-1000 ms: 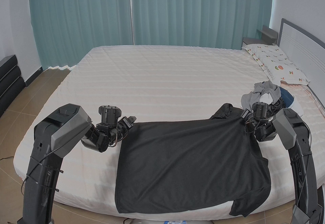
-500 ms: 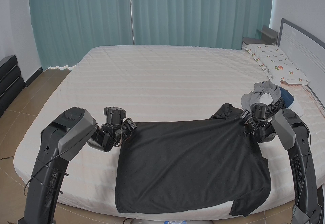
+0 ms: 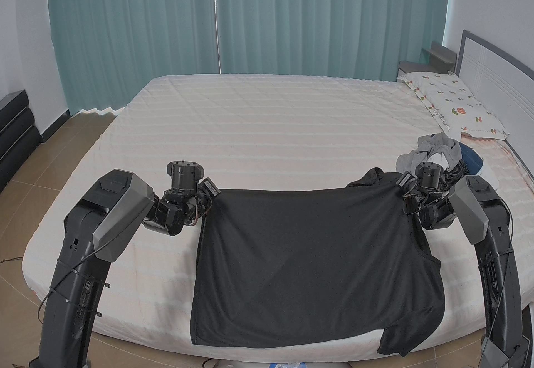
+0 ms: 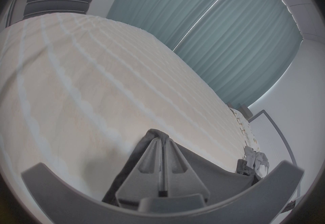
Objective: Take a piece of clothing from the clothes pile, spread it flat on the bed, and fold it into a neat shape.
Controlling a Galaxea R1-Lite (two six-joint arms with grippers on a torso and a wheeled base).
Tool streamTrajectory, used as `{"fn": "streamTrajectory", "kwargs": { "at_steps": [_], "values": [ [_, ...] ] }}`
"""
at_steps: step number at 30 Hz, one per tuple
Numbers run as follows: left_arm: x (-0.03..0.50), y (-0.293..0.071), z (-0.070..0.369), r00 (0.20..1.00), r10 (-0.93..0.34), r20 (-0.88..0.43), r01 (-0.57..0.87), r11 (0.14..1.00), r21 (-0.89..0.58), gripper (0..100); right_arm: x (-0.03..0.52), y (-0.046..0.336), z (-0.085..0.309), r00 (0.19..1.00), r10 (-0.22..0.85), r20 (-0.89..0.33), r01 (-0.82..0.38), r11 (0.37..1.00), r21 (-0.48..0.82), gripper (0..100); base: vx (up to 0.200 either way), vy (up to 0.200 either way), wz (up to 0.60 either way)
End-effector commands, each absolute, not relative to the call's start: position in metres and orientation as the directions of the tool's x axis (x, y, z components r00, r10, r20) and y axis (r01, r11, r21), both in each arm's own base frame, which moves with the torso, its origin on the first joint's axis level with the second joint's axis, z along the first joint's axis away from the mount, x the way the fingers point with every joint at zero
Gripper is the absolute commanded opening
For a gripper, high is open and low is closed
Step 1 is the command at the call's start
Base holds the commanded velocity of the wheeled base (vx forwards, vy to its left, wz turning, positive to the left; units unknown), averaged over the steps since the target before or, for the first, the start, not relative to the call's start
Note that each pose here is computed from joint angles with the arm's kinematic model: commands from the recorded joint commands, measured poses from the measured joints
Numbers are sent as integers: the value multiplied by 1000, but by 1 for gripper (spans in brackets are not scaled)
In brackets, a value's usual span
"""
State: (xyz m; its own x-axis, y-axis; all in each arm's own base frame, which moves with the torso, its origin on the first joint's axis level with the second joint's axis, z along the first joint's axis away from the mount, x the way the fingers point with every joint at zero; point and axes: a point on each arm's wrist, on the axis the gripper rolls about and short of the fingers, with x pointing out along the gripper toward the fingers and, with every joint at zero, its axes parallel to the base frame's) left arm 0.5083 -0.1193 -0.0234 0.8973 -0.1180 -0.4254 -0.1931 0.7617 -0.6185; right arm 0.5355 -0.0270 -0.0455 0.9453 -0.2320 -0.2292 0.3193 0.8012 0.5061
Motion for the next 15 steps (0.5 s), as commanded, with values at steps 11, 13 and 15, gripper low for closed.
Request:
{"fn": "streamTrajectory", "kwargs": {
  "at_steps": [11,13,15],
  "values": [
    [541,-109,-3,919,-87,-385,-193,751,-631,0,548,-27,-49,960,-212,-182,277,806,522,0,0,0,0],
    [541,-109,-11,913,-86,-399,-203,753,-626,0,549,-28,-50,960,-217,-176,278,806,523,0,0,0,0],
    [541,-109,-20,907,-85,-413,-212,755,-620,0,550,-28,-51,960,-218,-177,280,806,521,0,0,0,0]
  ]
}}
